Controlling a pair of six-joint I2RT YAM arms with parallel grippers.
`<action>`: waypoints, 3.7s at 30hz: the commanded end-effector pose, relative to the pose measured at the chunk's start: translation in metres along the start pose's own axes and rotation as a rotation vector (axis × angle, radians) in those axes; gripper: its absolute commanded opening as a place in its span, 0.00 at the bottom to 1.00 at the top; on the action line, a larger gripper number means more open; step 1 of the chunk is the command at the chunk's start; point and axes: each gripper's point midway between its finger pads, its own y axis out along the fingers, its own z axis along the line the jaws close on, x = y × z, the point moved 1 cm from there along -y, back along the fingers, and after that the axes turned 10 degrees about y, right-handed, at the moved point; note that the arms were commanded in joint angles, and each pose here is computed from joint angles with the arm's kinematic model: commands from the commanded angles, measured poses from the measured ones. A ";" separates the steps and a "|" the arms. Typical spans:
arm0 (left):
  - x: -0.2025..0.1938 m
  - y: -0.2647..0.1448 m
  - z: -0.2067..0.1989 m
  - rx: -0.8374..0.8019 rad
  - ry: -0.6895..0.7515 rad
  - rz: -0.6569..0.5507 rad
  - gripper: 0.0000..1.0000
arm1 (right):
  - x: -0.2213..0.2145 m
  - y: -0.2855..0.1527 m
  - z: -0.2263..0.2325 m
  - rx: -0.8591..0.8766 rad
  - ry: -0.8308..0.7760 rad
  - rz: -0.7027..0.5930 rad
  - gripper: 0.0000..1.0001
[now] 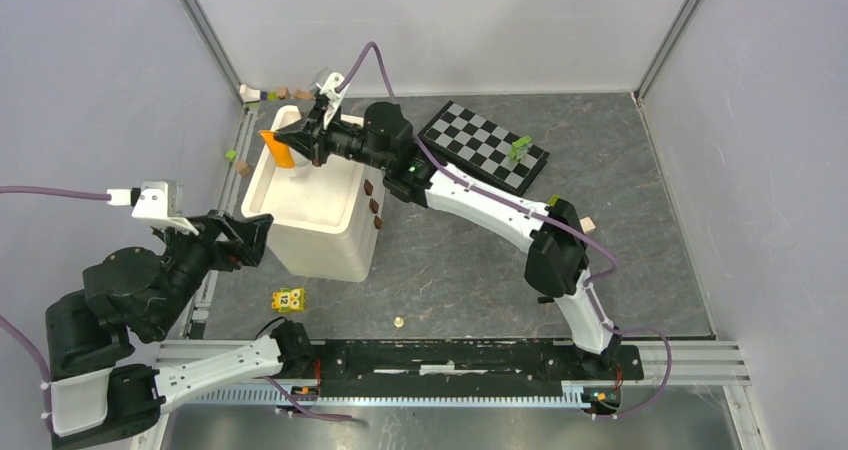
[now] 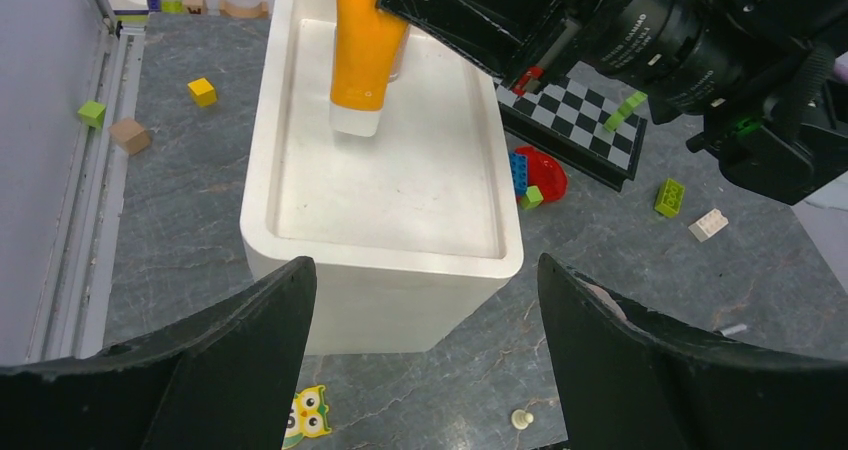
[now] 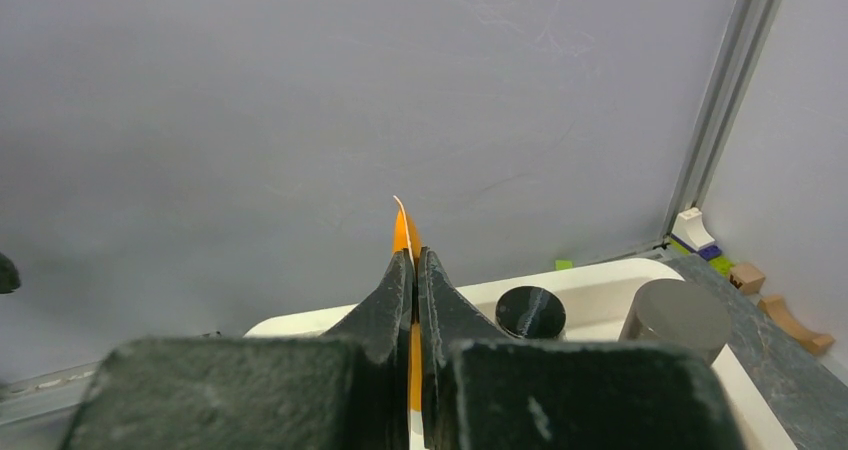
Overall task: Organize the makeup
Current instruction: Place the makeup in the drawer, then move the makeup at the corner of the board.
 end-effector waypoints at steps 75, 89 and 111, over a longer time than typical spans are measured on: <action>-0.002 0.133 -0.220 -0.357 0.270 0.165 0.88 | -0.025 -0.388 -0.037 -0.864 0.050 0.370 0.73; -0.016 0.189 -0.199 -0.335 0.141 0.282 0.86 | -0.096 -0.461 -0.088 -1.004 0.306 0.580 0.86; -0.017 0.147 -0.182 -0.439 0.167 0.117 0.90 | -0.120 -0.573 -0.115 -1.586 0.516 0.484 0.98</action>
